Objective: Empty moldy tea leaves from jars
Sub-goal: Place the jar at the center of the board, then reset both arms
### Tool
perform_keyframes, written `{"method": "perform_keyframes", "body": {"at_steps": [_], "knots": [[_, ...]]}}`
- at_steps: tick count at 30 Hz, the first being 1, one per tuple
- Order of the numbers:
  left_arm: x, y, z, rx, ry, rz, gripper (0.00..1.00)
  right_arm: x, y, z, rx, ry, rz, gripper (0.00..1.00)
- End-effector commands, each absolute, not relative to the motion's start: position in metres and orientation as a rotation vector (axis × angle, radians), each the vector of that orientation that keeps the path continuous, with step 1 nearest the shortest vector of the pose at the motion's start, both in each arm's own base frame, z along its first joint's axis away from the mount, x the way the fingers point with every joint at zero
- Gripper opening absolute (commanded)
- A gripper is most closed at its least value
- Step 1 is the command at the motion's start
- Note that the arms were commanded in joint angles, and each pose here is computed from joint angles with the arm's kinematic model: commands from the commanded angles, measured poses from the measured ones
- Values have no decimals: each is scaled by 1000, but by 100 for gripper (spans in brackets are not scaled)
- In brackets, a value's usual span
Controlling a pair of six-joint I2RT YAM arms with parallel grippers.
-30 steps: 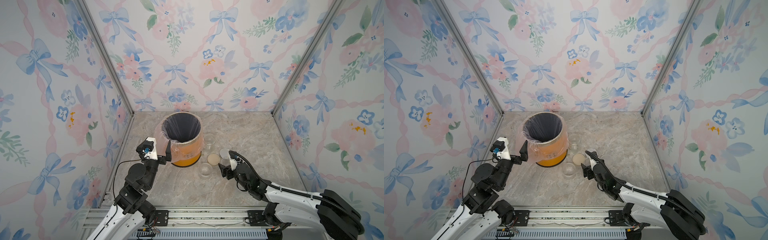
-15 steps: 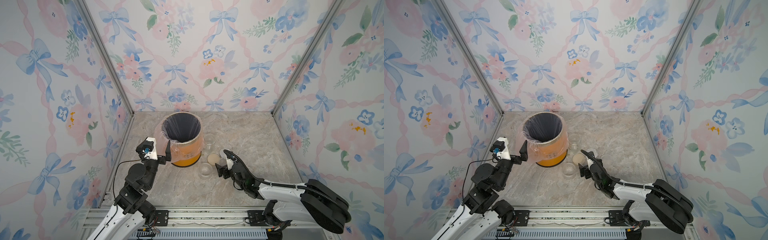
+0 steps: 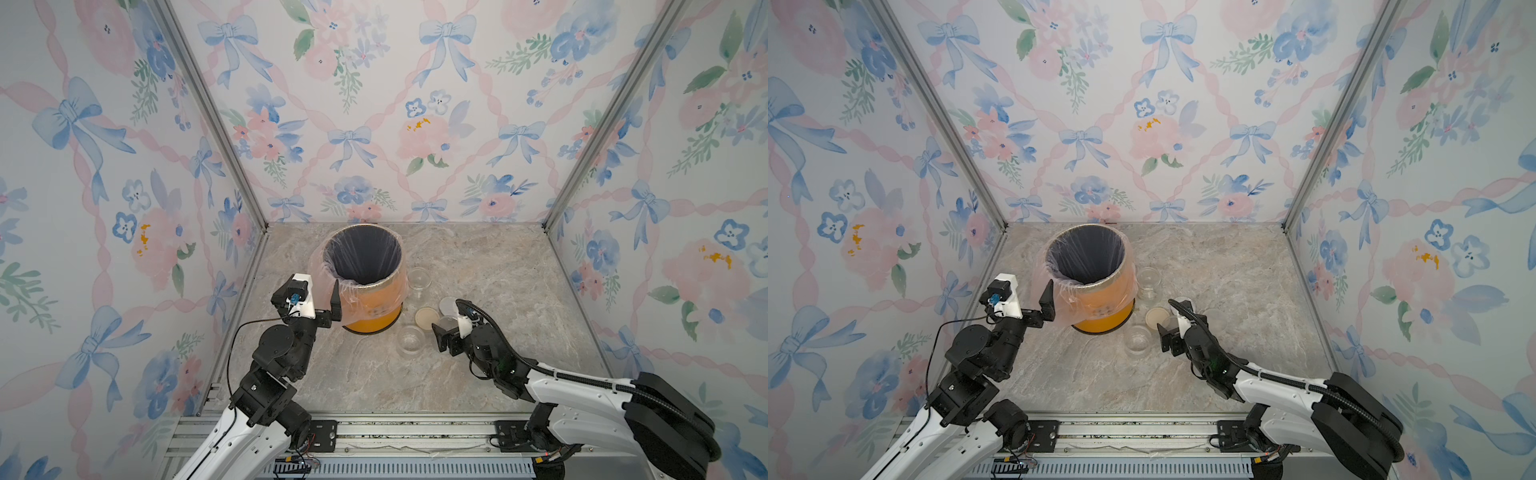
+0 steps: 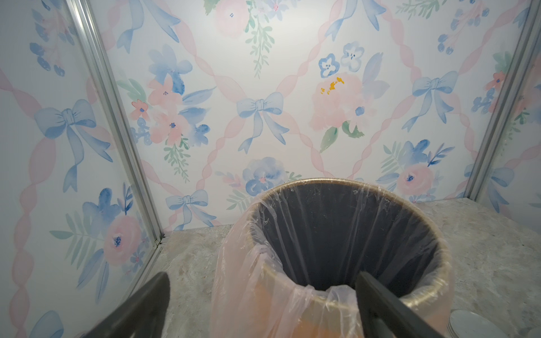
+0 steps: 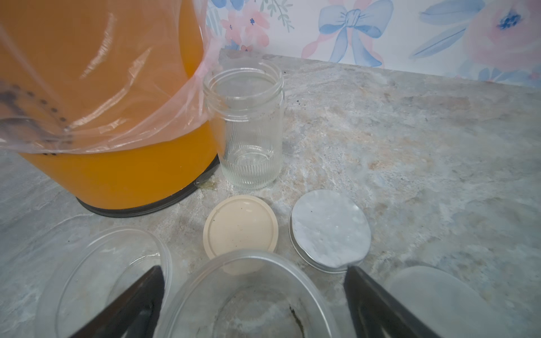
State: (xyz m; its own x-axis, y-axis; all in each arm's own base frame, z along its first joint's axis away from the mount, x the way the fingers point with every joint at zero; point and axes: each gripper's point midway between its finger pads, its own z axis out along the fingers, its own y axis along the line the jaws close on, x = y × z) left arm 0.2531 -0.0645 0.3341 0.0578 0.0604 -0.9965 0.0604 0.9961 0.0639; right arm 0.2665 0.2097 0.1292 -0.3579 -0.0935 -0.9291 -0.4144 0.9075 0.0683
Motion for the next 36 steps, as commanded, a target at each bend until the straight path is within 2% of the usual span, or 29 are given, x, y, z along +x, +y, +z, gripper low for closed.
{"method": "perform_keyframes", "body": {"at_steps": [1, 9, 13, 20, 28, 36], "knots": [[253, -52, 344, 61, 1534, 59, 98, 269, 198, 158, -327, 1921, 351, 97], [258, -29, 336, -76, 1637, 75, 98, 267, 134, 229, -126, 1864, 324, 97], [263, -15, 344, -151, 1661, 62, 98, 268, 99, 248, -11, 1851, 282, 97], [300, 7, 300, -281, 1837, 91, 98, 283, 39, 225, 215, 1955, 134, 96], [304, 57, 241, -513, 1887, 242, 98, 283, -12, 192, 431, 1894, 23, 97], [321, 55, 193, -374, 1868, 263, 98, 281, -28, 182, 400, 1744, -43, 96]]}}
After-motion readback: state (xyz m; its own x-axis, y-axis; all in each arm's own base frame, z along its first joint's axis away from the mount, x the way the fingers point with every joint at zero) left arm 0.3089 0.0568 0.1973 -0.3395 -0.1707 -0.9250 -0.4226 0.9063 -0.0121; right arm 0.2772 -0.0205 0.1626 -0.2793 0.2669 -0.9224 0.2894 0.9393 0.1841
